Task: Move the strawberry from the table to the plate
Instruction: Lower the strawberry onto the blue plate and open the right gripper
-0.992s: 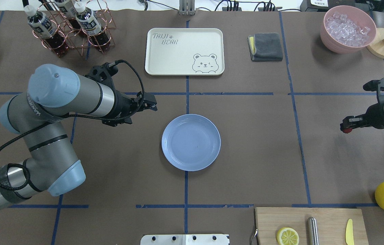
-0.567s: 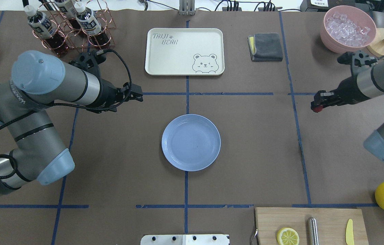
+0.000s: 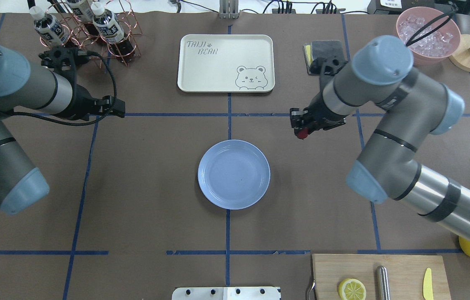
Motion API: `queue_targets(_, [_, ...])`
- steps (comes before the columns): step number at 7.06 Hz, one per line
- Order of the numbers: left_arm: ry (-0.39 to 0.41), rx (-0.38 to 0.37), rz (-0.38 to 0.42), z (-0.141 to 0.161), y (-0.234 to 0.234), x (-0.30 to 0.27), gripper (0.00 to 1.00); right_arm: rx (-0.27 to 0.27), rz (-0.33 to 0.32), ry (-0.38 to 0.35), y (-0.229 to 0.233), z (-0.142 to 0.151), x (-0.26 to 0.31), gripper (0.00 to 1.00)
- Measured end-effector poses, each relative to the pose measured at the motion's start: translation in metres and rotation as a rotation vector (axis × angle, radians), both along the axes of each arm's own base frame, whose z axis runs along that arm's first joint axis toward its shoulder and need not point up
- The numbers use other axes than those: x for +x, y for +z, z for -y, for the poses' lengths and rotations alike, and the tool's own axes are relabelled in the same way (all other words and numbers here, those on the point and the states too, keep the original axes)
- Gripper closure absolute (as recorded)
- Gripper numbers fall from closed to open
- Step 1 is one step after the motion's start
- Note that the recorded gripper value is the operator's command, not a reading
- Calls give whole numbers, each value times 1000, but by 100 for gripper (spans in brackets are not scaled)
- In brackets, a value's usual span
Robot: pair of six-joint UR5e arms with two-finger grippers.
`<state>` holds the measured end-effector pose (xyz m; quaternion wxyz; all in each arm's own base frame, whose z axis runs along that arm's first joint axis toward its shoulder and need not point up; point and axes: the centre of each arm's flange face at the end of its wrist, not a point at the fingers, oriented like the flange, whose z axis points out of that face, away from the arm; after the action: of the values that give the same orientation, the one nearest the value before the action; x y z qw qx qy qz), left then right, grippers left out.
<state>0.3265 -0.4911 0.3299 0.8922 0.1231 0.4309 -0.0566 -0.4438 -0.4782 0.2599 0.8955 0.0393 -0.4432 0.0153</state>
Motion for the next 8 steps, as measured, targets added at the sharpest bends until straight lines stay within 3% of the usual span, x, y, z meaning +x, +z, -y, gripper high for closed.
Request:
queue_targets(3, [94,78,93,17,53,-70,0,28,-95,-22,-50,-36,-99,100])
queue_targets(7, [128,115,135,23,75,-98,0,36,-165,-37,-69,-42,-175,100])
queue_targets(8, [129,116,136,23,76,-98,0,36,-171,-41,-68,-44,-182,84])
